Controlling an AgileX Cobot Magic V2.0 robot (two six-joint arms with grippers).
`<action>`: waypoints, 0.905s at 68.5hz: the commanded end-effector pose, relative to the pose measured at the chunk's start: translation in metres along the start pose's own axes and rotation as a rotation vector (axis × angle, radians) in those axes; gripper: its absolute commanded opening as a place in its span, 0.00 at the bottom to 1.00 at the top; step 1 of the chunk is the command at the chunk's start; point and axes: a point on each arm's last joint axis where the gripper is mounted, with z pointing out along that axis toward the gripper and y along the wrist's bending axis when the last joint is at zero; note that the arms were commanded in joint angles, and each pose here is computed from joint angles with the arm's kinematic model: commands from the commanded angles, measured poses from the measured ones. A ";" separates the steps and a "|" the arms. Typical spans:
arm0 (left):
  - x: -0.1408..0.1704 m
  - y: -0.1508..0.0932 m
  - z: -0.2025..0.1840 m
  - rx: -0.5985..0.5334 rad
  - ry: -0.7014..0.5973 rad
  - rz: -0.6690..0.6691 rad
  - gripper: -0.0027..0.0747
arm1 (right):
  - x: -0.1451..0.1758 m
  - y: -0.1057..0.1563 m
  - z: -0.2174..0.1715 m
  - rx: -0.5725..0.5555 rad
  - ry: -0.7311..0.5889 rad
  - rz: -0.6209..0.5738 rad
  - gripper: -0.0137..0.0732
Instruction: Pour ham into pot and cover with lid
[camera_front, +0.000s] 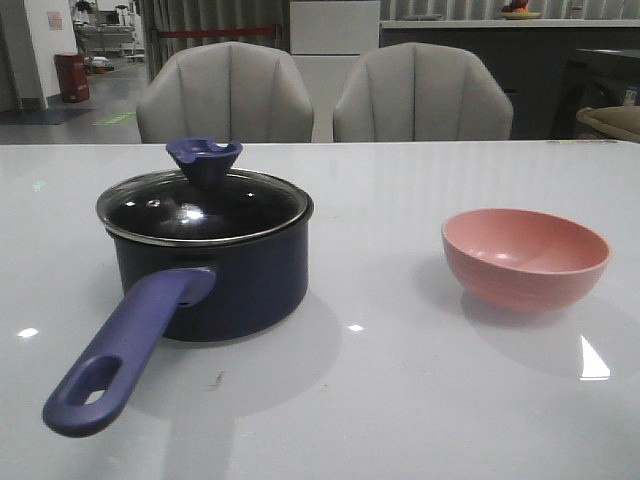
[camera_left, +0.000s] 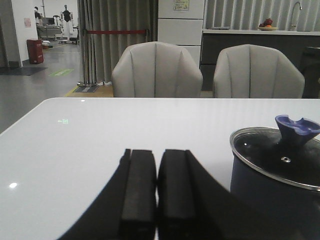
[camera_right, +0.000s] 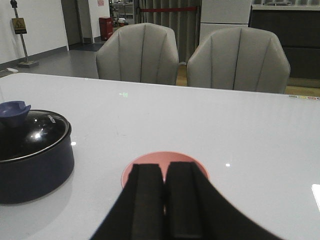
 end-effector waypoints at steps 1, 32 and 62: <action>-0.001 0.000 -0.001 0.012 -0.078 -0.013 0.18 | -0.016 -0.002 0.000 0.024 -0.102 -0.003 0.33; -0.001 0.000 -0.001 0.012 -0.076 -0.013 0.18 | -0.016 -0.002 0.000 0.024 -0.102 -0.003 0.33; -0.001 0.000 -0.001 0.012 -0.076 -0.013 0.18 | -0.005 -0.006 -0.008 0.082 -0.135 -0.096 0.33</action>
